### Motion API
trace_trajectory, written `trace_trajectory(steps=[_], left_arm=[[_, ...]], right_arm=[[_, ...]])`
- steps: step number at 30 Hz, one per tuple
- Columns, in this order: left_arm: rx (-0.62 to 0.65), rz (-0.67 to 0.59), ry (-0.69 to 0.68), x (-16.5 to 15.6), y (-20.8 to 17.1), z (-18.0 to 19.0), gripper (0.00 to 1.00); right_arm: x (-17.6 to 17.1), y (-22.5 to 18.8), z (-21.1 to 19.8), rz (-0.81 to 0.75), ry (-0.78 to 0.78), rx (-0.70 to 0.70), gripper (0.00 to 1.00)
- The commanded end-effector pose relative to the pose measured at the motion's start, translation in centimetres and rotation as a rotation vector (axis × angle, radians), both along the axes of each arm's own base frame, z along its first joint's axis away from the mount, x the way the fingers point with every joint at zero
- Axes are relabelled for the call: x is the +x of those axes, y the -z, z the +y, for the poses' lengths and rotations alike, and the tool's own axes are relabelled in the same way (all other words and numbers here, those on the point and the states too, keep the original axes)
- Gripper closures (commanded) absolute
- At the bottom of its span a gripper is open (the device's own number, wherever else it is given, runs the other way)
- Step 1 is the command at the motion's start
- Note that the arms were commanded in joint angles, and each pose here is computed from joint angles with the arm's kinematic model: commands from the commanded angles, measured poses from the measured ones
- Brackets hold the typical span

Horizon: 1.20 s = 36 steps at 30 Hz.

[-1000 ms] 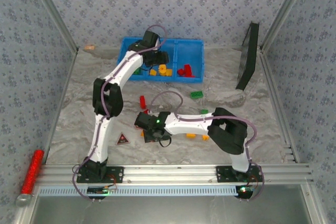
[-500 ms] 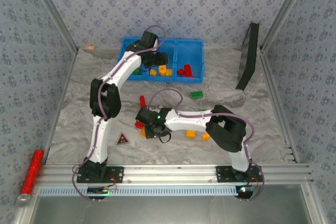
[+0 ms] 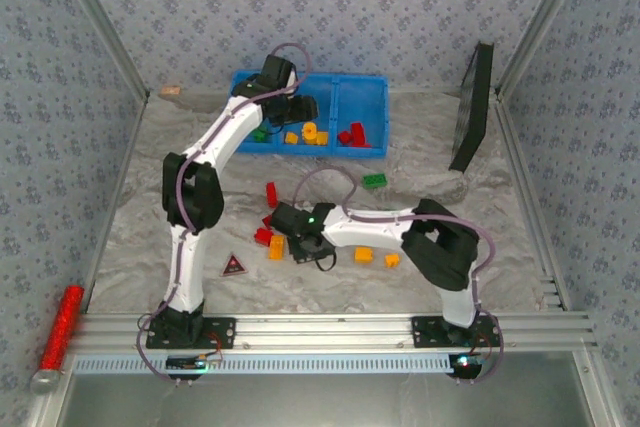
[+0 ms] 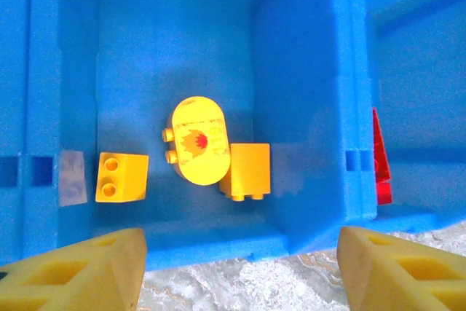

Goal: Sort the legos into containers by color
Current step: Pick up the lego from the bottom-center of the table, then place the lego in the container.

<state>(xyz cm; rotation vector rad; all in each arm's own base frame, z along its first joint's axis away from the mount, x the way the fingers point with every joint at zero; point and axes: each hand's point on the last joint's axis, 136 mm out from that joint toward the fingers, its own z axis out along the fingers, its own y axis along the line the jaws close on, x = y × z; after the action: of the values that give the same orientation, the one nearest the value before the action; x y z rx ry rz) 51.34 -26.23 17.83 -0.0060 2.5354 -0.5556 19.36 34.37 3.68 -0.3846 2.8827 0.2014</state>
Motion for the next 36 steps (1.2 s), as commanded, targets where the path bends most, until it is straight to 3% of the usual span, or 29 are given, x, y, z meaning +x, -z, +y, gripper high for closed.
trace_trajectory(steps=[1, 8, 13, 19, 26, 36], left_arm=[[-0.005, -0.032, 0.022, -1.4, -3.0, 0.7, 0.3], [0.06, -0.014, 0.021, -4.2, -3.3, 2.2, 0.3], [0.136, 0.006, 0.033, -7.8, -2.7, 3.7, 0.27], [0.224, -0.002, 0.059, -12.7, -3.5, 5.9, 0.2], [0.266, -0.127, 0.033, -18.8, -5.4, 7.8, 0.0], [0.352, -0.121, 0.156, -26.3, -2.0, 7.3, 0.0]], right_arm=[[-0.1, -3.5, -4.0, -0.052, -0.005, -0.068, 0.78], [1.5, -9.5, -10.2, -0.16, 0.024, -0.051, 0.78], [6.0, -12.7, -13.6, -0.263, 0.041, -0.02, 0.78], [13.7, -15.7, -14.6, -0.389, 0.067, 0.015, 0.78], [22.0, -15.1, -14.2, -0.433, 0.089, 0.042, 0.78], [29.9, -10.6, -12.3, -0.404, 0.094, 0.034, 0.78]])
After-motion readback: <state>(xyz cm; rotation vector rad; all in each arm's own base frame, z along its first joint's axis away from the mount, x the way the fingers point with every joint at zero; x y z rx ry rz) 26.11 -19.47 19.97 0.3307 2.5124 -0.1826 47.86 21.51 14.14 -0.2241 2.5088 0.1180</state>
